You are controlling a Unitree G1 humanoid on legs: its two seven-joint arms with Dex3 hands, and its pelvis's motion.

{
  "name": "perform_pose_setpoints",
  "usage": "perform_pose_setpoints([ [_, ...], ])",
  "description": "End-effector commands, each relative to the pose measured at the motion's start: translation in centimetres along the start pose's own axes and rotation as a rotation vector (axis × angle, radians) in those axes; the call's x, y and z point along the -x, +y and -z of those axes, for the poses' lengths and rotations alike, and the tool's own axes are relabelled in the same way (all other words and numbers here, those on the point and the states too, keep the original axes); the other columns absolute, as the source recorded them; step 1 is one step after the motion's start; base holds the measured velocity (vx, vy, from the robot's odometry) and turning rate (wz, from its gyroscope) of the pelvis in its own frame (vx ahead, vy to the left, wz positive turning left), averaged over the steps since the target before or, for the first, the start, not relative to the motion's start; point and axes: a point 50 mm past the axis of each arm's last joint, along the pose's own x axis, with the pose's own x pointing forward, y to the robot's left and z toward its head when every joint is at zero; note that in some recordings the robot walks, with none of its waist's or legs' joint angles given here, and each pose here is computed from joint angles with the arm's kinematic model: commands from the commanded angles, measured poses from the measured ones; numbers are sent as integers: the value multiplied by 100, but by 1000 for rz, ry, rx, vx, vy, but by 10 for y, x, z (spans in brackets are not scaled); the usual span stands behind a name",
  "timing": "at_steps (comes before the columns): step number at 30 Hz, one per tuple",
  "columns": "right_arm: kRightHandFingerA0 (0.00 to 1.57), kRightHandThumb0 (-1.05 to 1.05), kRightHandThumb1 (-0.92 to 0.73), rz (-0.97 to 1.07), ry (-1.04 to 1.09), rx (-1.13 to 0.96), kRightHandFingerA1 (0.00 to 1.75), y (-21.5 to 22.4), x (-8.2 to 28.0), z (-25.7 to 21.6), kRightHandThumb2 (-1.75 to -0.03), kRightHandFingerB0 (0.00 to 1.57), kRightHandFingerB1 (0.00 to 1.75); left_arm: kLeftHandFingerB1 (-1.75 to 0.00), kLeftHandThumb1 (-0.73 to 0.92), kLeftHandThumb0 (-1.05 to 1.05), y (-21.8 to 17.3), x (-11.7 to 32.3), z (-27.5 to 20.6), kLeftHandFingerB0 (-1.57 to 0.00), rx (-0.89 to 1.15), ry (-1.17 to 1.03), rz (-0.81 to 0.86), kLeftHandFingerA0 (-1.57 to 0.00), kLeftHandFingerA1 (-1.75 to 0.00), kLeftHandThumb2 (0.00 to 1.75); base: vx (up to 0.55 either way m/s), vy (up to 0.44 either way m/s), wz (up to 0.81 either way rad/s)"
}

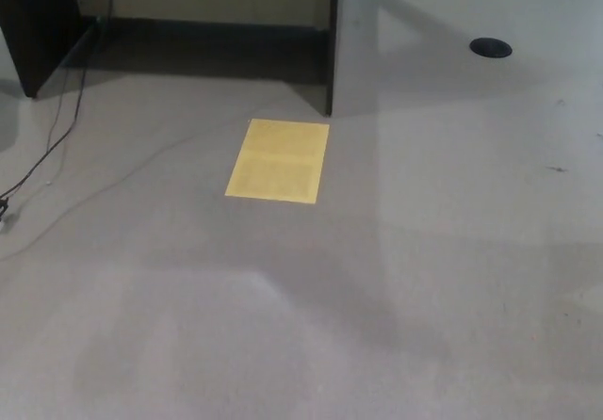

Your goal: A person is holding a toilet paper roll and the robot extends its left hand to grab the roll by inserting its thumb into the gap in the middle and brings its hand down by its side. Then it extends its arm again to hand the toilet paper roll back to the person.

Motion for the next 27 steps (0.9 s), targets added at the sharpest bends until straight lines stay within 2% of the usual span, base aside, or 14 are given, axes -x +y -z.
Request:
perform_pose_setpoints([
  [1,74,-39,-68,10,-20,68,68,-8,3,6,-61,32,32,-50,39,-20,16,4,-23,-9,3,-195,-57,-11,-51,91,0,0,0],
  [6,73,-37,-67,8,-9,60,64,-8,2,6,-60,31,31,-49,33,-26,29,4,-70,-6,8,-391,-63,-8,-50,88,0,0,0],
  [7,73,-38,-67,7,-11,64,64,-8,2,6,-60,31,31,-33,43,-47,31,4,-77,-14,23,-423,-61,-19,-39,64,0,0,0],
  [8,74,-38,-67,7,-13,66,69,-8,2,6,-60,31,32,-49,32,-25,34,5,-86,-5,22,-455,-63,-7,-50,87,0,0,0],
  [14,76,-38,-67,10,-17,65,78,-8,3,7,-60,31,32,-49,38,-21,49,18,-157,-6,-13,-711,-60,-9,-50,89,0,0,0],
  [18,74,-39,-68,11,-15,70,70,-10,2,6,-62,32,33,-49,39,-20,56,34,-208,-7,-45,-873,-35,-10,-50,90,0,0,0],
  [19,73,-39,-68,9,-14,71,69,-10,2,6,-61,32,32,-32,46,-36,56,39,-219,-13,-44,-901,-27,-23,-38,62,0,0,0],
  [20,73,-39,-68,8,-15,70,70,-10,2,7,-62,32,32,-32,46,-34,55,44,-229,-14,-42,-934,-10,-22,-37,61,0,0,0],
  [21,74,-39,-68,7,-15,71,70,-10,2,7,-62,32,33,-32,46,-35,55,47,-237,-14,-49,-956,0,-21,-36,61,0,0,0],
  [22,73,-39,-68,6,-15,74,69,-9,3,7,-62,32,33,-49,38,-20,54,51,-246,-7,-60,-986,9,-10,-50,89,0,0,0],
  [23,73,-39,-68,7,-16,74,69,-9,3,7,-62,32,33,-49,38,-20,53,53,-252,-7,-61,-1006,15,-10,-50,89,0,0,0],
  [24,76,-39,-66,9,-12,77,74,-9,2,7,-60,33,32,-33,43,-42,50,60,-270,-13,-102,-1053,31,-24,-39,63,0,0,0],
  [25,77,-39,-66,9,-10,75,75,-8,3,8,-60,33,32,-49,36,-22,49,63,-275,-7,-110,-1060,39,-9,-50,89,0,0,0],
  [27,73,-39,-68,0,-10,70,75,-8,3,8,-62,33,33,-49,35,-22,45,70,-290,-7,-132,-1099,57,-9,-50,88,0,0,0],
])
